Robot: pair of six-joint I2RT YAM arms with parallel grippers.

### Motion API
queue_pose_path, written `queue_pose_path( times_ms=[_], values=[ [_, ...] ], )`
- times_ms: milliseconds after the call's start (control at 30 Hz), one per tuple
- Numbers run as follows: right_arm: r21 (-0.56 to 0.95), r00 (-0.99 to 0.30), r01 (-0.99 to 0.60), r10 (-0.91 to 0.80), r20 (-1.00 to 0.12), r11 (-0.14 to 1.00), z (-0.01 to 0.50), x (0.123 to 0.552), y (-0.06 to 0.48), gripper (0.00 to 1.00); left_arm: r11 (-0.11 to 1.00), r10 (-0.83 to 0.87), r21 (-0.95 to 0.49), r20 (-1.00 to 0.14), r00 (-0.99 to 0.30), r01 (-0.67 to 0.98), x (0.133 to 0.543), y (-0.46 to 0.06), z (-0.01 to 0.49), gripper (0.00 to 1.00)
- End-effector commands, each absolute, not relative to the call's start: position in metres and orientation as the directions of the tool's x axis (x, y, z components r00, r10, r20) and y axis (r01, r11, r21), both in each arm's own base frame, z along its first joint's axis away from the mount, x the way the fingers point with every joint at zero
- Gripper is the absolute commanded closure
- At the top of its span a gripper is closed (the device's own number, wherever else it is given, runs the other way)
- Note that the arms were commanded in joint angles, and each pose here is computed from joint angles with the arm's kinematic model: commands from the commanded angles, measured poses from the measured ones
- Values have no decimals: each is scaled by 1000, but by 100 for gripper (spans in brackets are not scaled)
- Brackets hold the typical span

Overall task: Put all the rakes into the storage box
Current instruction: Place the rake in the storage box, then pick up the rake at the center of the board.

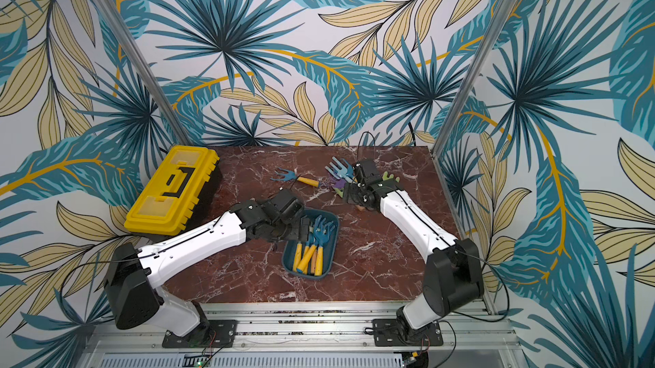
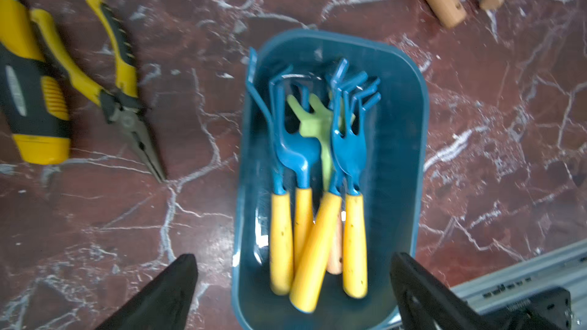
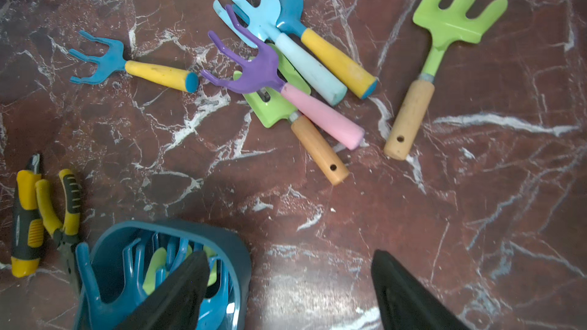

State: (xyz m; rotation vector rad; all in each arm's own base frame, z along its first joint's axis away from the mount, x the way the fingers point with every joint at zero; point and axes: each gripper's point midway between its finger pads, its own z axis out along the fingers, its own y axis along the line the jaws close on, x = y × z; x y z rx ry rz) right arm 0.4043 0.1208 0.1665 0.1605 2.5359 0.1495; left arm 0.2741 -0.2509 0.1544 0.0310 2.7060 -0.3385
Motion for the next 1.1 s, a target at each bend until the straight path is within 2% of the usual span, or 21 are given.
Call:
queue_pose_path(
  times_ms=[0, 133, 300, 567, 867, 1067],
  values=[
    [96, -870, 33, 77, -487, 995, 156, 412, 119, 17, 971, -35, -224, -462, -886, 79, 294, -228, 159, 0],
    [64, -885, 62, 84, -457, 996, 150, 434, 111, 18, 965, -114, -262, -487, -866, 21, 316, -200, 162, 0],
    [47, -865, 265, 259, -429, 963, 136, 448, 61, 21, 955, -153, -296, -478, -865, -5, 327, -183, 161, 0],
    [-67, -806, 480, 409, -428, 875, 113, 443, -12, 23, 949, -184, -314, -528, -829, -10, 343, -174, 160, 0],
    [-52, -781, 573, 525, -339, 818, 75, 452, -20, 32, 937, -196, -345, -641, -742, 50, 370, -178, 166, 0],
    [-46, -766, 604, 563, -309, 796, 58, 463, -21, 36, 925, -220, -371, -690, -689, 76, 368, -176, 160, 0]
  ],
)
